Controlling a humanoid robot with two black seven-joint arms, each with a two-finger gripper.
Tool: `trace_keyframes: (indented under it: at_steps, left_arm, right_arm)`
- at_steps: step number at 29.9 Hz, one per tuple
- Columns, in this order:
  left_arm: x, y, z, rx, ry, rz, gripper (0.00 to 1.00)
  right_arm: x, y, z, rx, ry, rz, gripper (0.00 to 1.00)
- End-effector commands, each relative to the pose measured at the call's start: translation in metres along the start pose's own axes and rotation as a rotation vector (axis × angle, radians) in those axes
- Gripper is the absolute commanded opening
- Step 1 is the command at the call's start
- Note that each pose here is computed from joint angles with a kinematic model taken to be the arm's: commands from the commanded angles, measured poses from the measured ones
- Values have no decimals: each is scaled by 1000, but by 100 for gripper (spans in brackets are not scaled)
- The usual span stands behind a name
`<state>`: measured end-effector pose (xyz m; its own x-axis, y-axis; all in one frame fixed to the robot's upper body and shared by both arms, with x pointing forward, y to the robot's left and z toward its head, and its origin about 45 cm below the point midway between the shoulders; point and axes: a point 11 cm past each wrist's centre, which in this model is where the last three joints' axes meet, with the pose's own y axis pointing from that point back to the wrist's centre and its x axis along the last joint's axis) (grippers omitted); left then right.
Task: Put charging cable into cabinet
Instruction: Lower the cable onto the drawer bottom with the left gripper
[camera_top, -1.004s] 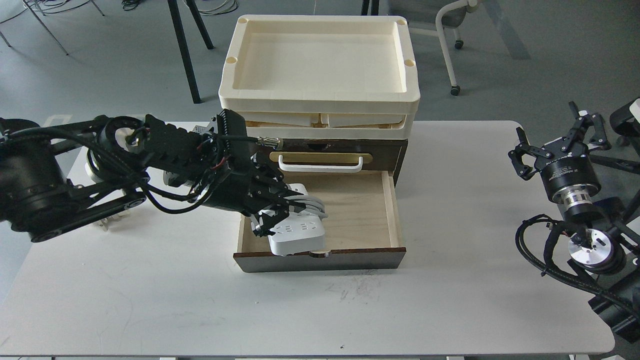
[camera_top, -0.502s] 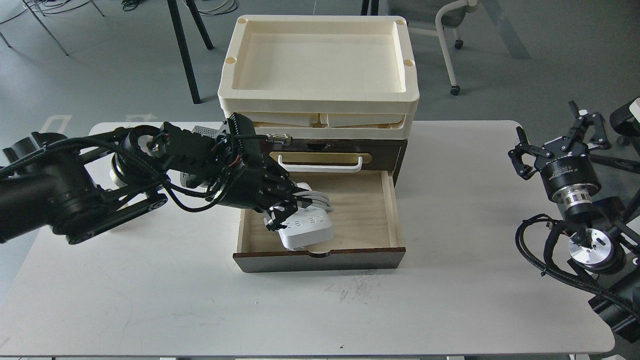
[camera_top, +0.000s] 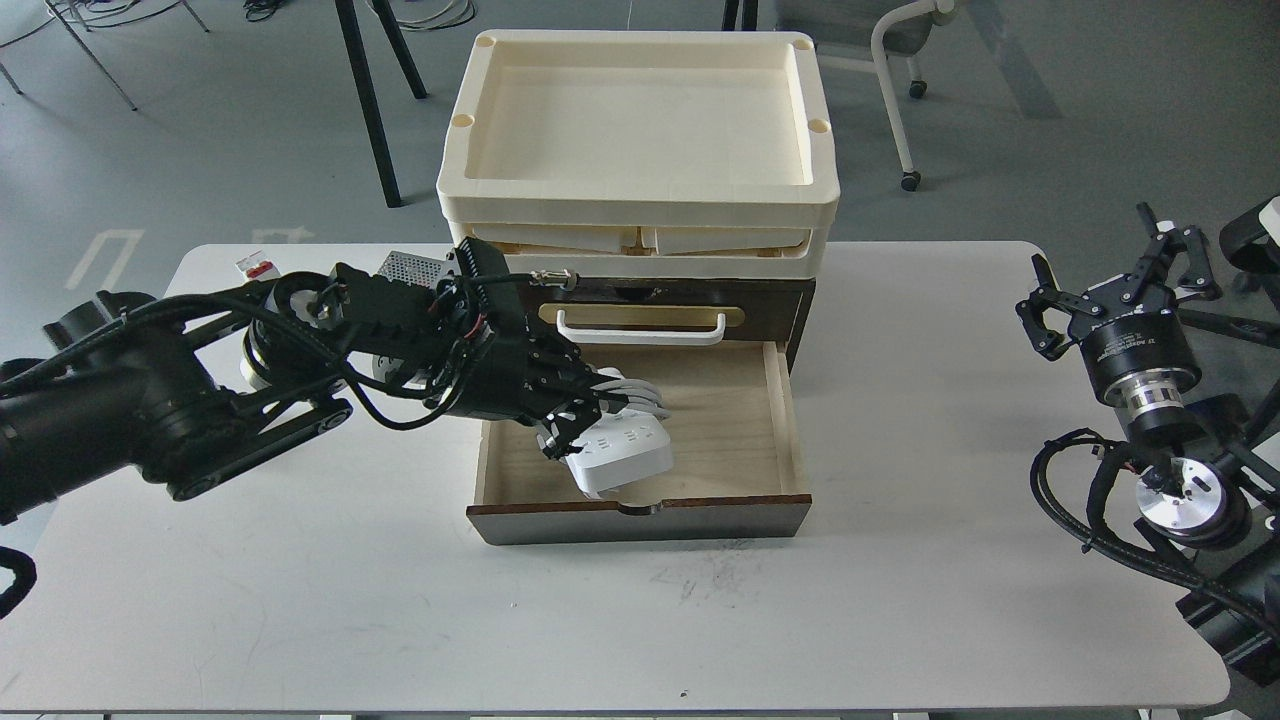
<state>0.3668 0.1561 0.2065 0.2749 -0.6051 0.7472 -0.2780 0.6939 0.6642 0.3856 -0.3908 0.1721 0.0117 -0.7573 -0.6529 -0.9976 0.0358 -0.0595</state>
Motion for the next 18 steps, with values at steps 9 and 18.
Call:
trace_keyframes:
  at_steps: [9, 18]
  left_arm:
    - [4, 1, -8, 23, 16, 18, 5]
    - [-1, -9, -9, 47, 35, 22, 6]
  right_arm:
    - [0, 0, -1, -1, 1, 0, 100]
    - [0, 0, -1, -1, 1, 0, 100]
